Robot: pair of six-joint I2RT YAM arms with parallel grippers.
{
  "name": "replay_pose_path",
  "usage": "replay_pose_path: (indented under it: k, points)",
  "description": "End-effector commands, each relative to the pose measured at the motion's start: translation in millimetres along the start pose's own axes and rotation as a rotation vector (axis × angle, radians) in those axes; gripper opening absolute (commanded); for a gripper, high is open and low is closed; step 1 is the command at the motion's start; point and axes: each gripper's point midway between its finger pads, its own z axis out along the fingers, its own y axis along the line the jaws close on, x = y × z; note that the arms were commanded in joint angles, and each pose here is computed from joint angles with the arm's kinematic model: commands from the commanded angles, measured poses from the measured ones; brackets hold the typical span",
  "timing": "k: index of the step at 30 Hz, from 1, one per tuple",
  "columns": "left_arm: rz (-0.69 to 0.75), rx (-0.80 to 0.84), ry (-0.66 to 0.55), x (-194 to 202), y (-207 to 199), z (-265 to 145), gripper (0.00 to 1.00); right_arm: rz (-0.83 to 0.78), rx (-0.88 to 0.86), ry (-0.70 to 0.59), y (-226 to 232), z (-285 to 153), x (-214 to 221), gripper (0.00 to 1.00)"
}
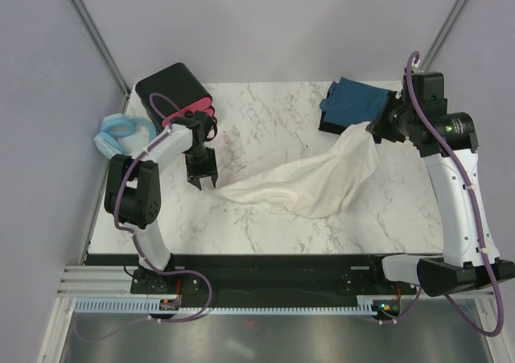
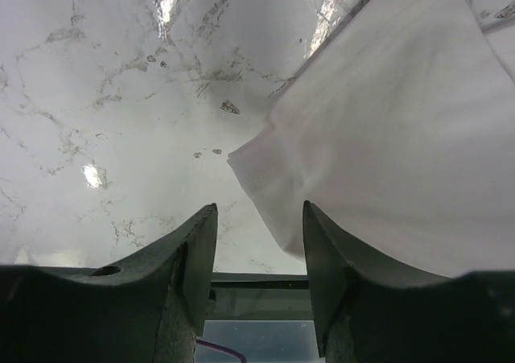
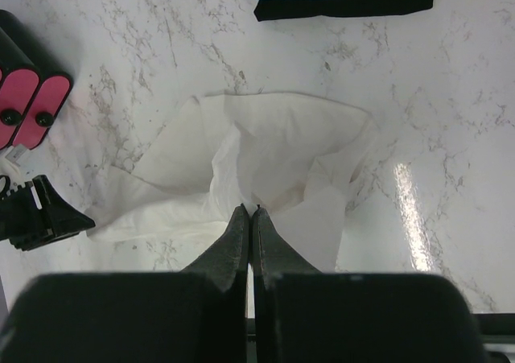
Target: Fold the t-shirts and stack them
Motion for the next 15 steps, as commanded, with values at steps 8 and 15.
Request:
replay_pose_path:
  k: [8,15]
  points:
    - [0.002,-0.001,-0.042,-3.2,5.3,21.2,0.54,0.004,-0.044,-0.06,7.8,-10.3,-11.9,0.0]
    - [-0.007,-0.003,-0.041,-11.9,0.7,31.0,0.54,0.004,-0.05,-0.069,7.7,-15.9,-11.3,0.0]
